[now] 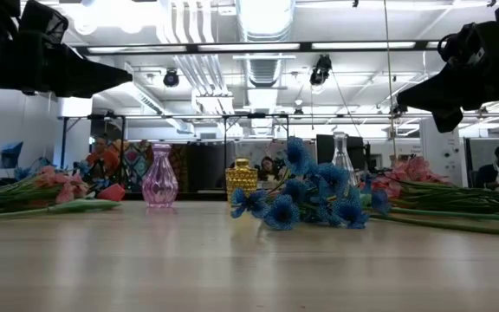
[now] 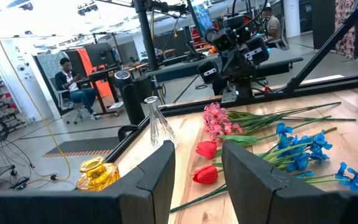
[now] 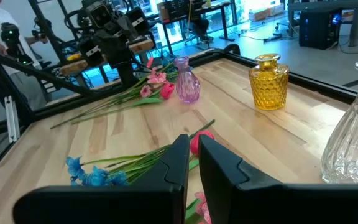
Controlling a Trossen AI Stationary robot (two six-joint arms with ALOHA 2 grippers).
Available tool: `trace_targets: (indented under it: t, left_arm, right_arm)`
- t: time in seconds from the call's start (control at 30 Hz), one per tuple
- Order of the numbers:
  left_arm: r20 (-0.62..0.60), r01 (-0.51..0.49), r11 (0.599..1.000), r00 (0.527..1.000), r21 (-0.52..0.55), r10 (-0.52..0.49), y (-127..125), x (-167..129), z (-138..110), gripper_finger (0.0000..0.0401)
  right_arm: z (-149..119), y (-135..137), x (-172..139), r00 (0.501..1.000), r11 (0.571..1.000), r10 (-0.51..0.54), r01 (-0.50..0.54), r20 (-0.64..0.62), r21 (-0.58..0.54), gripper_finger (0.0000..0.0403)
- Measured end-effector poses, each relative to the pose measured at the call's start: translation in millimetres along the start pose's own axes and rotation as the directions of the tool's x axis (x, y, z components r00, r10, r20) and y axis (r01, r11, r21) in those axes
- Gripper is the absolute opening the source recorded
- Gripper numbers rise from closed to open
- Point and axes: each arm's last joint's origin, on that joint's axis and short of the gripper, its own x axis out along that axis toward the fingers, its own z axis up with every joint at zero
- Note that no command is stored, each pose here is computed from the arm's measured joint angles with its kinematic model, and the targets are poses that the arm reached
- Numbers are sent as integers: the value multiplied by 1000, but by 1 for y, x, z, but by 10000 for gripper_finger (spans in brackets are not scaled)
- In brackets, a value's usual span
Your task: Sort flowers into vase by color
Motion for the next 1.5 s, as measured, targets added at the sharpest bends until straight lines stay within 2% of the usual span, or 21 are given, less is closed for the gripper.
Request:
trace_targets:
  t: [0.33,0.57,0.67,0.7,0.77,0.83,0.93,1.0,1.1,1.17,1.3,1.4,1.5]
  left_arm:
    - [0,0,1000,1000,0,0,0,0,0,117]
    - [0,0,1000,1000,0,0,0,0,0,117]
    - [2,0,1000,1000,-2,0,0,0,0,117]
    - [8,-2,1000,1000,-16,2,0,0,1,117]
    - [34,-2,989,999,-145,7,1,0,3,117]
    - [69,9,938,997,-347,16,2,0,7,117]
    - [137,62,758,990,-649,37,4,-1,14,117]
    - [160,91,664,986,-742,44,5,-1,16,117]
    - [168,105,595,984,-797,51,5,-2,17,117]
    - [175,111,581,983,-807,54,5,-2,18,117]
    - [173,111,574,983,-811,54,5,-2,18,117]
    - [158,82,554,983,-828,90,6,-1,17,117]
    - [158,93,556,985,-826,70,5,0,18,117]
  right_arm:
    - [0,0,0,1000,1000,0,0,0,0,28]
    - [0,0,0,1000,985,-1,1,0,-174,28]
    - [0,0,0,1000,978,-1,1,0,-208,28]
    - [0,0,0,1000,978,-1,1,0,-211,28]
    - [0,0,0,1000,978,-1,1,0,-210,28]
    - [0,0,0,1000,978,-1,1,0,-211,28]
    - [0,0,0,1000,984,0,0,0,-180,28]
    - [0,0,0,1000,995,0,0,-1,-101,28]
    - [0,0,0,1000,1000,0,0,1,10,28]
    - [1,0,0,1000,998,2,-3,12,67,28]
    - [7,2,0,997,997,19,-25,73,79,28]
    - [10,3,-1,995,989,26,-40,98,139,28]
    - [13,4,-1,990,986,35,-56,134,154,28]
